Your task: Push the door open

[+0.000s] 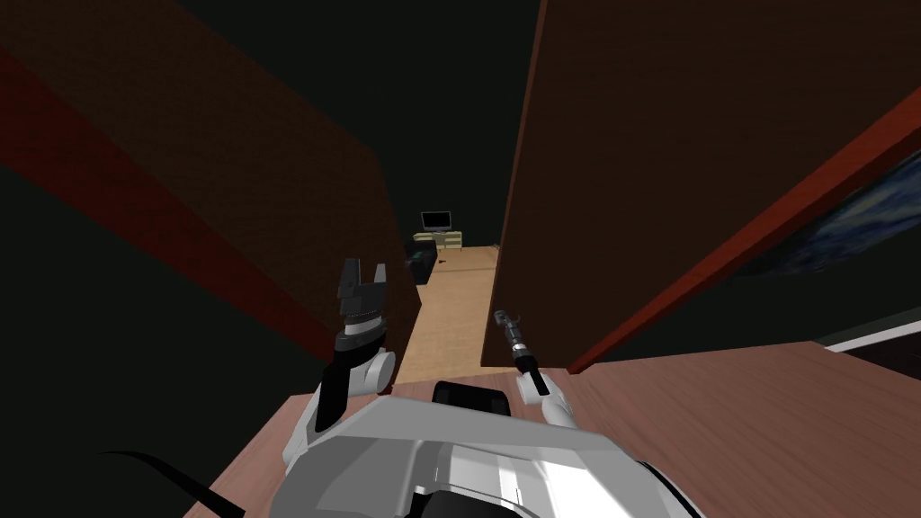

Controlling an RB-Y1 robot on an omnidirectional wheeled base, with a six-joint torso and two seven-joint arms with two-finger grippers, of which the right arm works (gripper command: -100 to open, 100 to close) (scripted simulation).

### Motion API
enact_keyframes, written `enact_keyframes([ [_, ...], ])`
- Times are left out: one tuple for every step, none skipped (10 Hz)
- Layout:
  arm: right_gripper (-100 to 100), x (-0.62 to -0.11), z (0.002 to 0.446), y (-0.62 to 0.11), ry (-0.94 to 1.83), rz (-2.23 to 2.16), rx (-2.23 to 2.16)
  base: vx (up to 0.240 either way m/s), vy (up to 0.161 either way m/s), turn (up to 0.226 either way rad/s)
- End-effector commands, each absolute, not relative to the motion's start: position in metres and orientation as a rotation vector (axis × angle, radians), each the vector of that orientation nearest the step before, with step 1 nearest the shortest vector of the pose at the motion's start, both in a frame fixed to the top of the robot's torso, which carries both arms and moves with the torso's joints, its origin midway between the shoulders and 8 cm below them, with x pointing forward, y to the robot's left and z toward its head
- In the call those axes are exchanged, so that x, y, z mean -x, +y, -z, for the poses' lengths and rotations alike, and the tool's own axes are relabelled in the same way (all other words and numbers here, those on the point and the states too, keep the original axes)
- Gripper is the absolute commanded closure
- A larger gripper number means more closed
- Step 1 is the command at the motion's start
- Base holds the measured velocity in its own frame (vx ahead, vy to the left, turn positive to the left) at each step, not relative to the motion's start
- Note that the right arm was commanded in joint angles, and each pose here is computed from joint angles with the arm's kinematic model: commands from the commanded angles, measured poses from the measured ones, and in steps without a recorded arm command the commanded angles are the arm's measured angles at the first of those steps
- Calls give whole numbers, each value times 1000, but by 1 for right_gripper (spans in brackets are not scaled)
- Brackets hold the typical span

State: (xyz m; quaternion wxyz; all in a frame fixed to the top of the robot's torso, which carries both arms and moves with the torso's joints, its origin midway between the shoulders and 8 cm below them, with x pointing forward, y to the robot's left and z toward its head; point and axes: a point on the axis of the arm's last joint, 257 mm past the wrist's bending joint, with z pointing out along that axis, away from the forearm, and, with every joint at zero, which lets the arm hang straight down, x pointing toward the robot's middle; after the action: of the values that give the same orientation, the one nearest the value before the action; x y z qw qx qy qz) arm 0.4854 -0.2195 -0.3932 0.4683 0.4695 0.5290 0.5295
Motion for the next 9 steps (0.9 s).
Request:
enact_keyframes([
  [100,-490,389,-234,1267,-1279,-1153,146,57,-28],
  [100,-490,389,-237,1262,-1273,-1157,164,64,-40],
  [100,-490,389,-243,1251,-1261,-1165,176,71,-43],
  [100,-490,389,-250,1239,-1248,-1173,163,103,-59],
  [100,-490,389,-257,1226,-1235,-1182,192,99,-67],
  [100,-490,389,-260,1220,-1228,-1186,190,68,-58],
  [100,-490,389,-267,1207,-1214,-1196,155,67,-67],
  [100,-489,389,-275,1193,-1200,-1205,187,93,-45],
  [100,-489,389,-275,1193,-1200,-1205,133,73,-39],
])
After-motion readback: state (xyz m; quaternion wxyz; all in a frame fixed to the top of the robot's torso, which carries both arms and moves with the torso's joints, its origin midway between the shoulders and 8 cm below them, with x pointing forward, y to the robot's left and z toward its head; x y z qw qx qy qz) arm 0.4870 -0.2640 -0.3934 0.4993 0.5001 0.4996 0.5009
